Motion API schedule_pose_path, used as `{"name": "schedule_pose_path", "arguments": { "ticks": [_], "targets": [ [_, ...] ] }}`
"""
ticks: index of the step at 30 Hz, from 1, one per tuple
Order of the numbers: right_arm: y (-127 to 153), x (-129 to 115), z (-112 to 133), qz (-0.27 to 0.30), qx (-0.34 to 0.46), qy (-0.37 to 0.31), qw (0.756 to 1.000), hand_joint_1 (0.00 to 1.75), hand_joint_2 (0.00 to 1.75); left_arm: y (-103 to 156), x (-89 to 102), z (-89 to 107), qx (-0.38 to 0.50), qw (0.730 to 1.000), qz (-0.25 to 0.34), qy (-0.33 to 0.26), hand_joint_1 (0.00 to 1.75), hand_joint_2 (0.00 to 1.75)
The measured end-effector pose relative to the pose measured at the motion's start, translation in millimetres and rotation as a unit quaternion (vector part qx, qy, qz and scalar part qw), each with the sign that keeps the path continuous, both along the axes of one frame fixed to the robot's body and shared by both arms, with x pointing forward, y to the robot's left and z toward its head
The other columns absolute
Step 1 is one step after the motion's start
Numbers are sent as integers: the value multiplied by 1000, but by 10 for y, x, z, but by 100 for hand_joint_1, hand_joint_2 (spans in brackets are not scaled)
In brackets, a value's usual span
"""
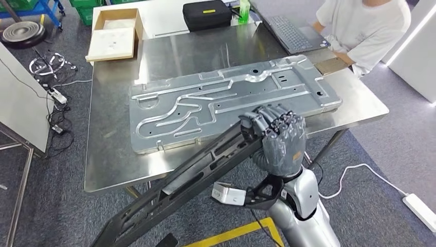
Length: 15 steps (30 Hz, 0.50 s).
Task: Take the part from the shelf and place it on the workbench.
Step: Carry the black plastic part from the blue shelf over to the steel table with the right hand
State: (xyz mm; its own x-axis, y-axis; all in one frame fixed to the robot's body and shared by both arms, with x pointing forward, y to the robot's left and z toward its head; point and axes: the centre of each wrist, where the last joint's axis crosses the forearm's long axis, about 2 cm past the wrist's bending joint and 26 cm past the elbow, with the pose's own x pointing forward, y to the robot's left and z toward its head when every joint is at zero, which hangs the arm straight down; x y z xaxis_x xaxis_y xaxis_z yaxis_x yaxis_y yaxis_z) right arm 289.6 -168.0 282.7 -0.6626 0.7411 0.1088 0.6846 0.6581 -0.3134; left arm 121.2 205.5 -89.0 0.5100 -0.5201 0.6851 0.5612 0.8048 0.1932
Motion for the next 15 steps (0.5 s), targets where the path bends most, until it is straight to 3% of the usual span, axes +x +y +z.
{"name": "schedule_pose_path", "arguments": {
  "ticks": [15],
  "targets": [
    [-51,47,29,-9,10,3,1000,175,175,-5,5,1,-27,1000,-5,3,0,175]
  ]
}}
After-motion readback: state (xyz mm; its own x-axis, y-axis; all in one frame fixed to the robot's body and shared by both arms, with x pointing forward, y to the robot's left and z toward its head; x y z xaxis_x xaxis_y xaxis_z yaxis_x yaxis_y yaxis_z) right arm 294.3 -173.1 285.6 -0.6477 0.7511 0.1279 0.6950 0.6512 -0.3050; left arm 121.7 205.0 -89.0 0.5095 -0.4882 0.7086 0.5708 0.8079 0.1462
